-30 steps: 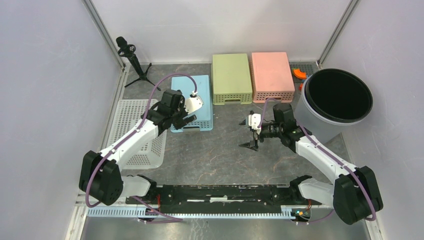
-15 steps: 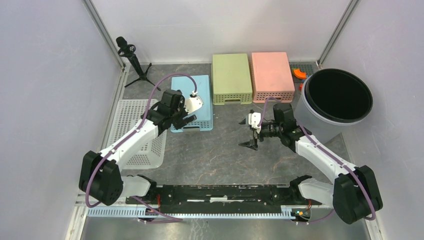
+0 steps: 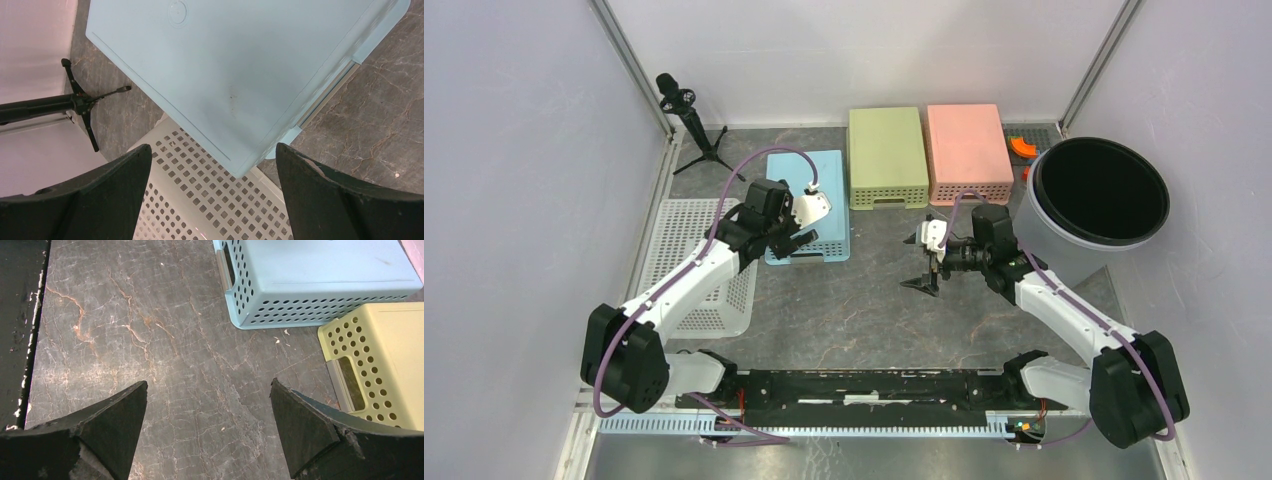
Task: Turn the large container upside down
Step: Move the container to the center of the board.
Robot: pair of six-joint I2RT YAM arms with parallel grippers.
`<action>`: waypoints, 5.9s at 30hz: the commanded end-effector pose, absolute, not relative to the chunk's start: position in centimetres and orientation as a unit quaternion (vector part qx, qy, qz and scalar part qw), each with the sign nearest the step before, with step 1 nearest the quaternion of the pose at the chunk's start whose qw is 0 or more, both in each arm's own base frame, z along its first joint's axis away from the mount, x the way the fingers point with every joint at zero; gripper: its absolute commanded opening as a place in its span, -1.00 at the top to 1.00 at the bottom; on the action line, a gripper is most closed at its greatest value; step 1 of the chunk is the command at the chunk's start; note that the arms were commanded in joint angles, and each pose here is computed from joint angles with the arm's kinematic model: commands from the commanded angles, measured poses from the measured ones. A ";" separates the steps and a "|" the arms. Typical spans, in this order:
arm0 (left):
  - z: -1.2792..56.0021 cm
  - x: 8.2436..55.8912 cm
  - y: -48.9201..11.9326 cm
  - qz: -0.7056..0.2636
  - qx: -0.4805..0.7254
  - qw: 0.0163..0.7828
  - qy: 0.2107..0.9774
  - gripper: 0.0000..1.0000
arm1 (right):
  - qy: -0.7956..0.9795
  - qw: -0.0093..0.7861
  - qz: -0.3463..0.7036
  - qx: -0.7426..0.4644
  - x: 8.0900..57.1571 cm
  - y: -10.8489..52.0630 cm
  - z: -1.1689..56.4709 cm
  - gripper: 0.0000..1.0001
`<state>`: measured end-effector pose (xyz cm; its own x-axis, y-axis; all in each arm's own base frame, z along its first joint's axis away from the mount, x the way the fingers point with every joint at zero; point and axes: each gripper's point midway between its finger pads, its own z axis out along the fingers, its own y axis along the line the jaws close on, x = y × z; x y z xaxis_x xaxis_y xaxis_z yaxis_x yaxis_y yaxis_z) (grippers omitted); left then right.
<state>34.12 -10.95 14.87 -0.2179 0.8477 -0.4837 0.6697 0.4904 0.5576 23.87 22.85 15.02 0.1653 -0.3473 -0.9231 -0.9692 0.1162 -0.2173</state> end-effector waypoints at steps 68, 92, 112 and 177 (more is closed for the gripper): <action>10.8 36.9 -12.5 0.163 0.522 0.371 0.750 -0.99 | 0.599 0.500 0.336 -0.528 26.7 21.9 16.5 -0.96; 12.0 44.1 -13.1 0.265 0.512 0.387 0.720 -0.99 | 0.617 0.489 0.333 -0.519 27.5 21.2 15.3 -0.96; 12.6 48.9 -11.4 0.334 0.482 0.395 0.707 -0.99 | 0.630 0.475 0.333 -0.516 28.1 21.0 14.1 -0.96; 18.3 15.0 -12.1 -0.142 0.519 0.493 0.684 -0.99 | 0.626 0.683 -0.104 -0.361 25.4 5.9 41.9 -0.96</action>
<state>17.47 -10.96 20.16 0.0522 0.6304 -0.7745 0.7850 0.4535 0.4220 26.88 11.90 38.68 0.3240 -0.5376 -0.7784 -0.5569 0.5567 -0.6163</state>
